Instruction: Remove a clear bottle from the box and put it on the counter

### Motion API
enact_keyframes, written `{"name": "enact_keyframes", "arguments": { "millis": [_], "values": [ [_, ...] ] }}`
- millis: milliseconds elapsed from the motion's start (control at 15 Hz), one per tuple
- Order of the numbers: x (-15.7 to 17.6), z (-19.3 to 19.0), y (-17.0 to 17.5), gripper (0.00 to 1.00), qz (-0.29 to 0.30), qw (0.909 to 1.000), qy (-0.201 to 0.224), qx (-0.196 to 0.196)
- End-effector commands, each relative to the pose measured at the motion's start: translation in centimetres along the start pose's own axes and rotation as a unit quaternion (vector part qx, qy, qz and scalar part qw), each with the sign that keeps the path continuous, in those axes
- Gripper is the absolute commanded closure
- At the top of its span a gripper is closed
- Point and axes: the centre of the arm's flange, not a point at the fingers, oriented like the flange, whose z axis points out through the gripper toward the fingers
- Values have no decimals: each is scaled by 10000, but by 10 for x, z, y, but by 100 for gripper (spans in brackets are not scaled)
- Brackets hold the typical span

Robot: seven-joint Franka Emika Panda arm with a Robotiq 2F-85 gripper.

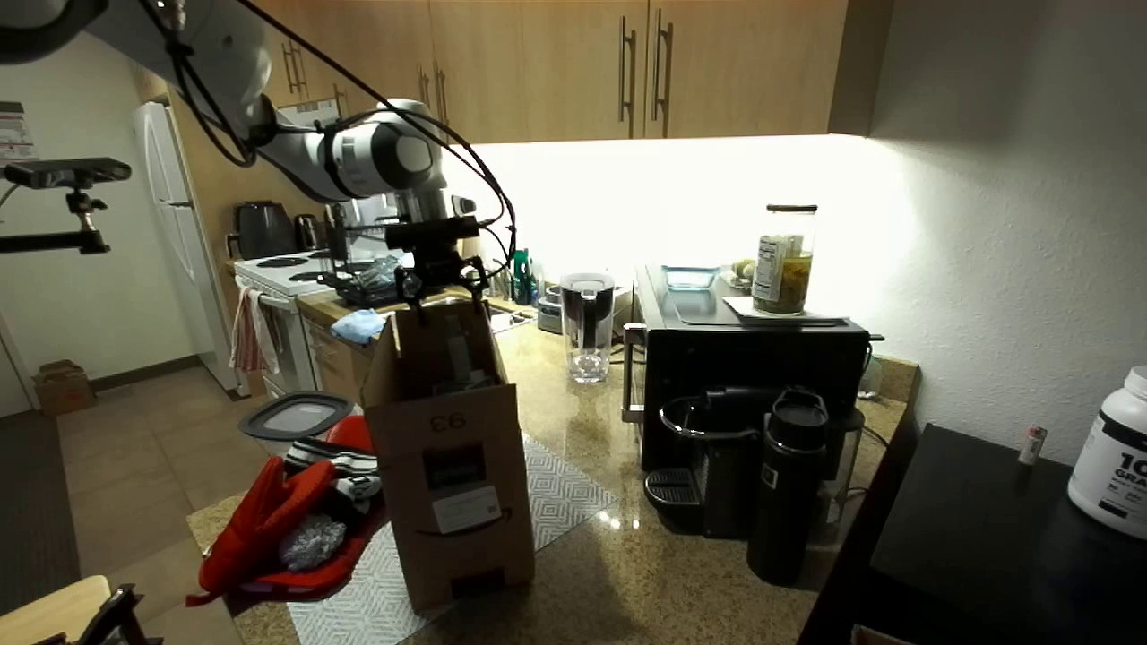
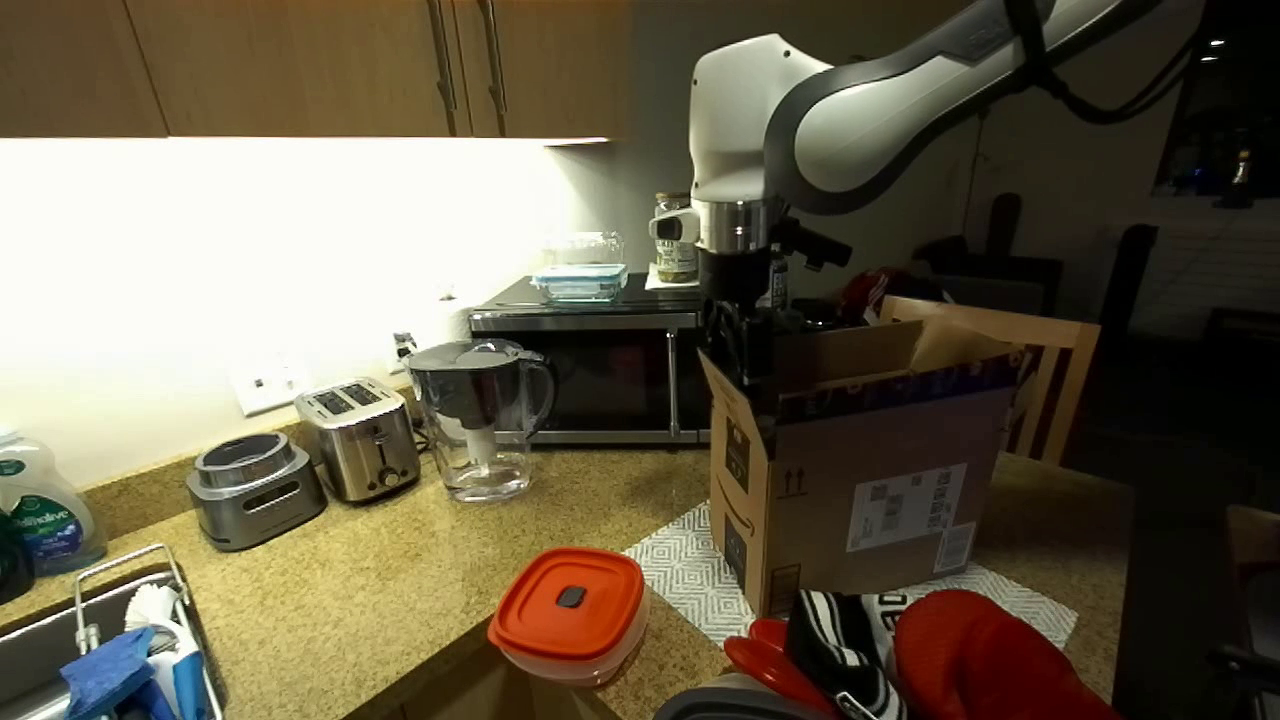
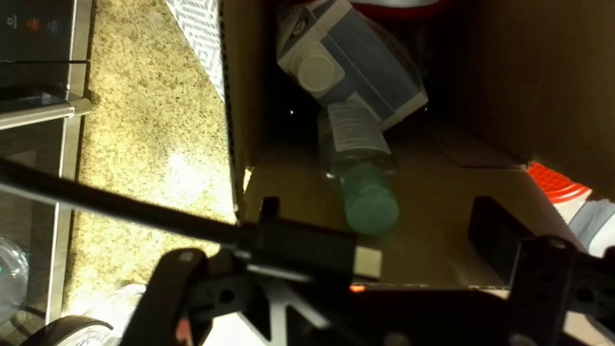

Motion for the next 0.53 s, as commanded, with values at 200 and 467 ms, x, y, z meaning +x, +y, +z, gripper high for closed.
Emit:
{"name": "enact_keyframes", "arguments": {
  "millis": [200, 467],
  "values": [
    [-3, 5, 1, 0, -48, 10000, 64, 9],
    [-3, 6, 1, 41, -62, 10000, 67, 11]
  ]
}}
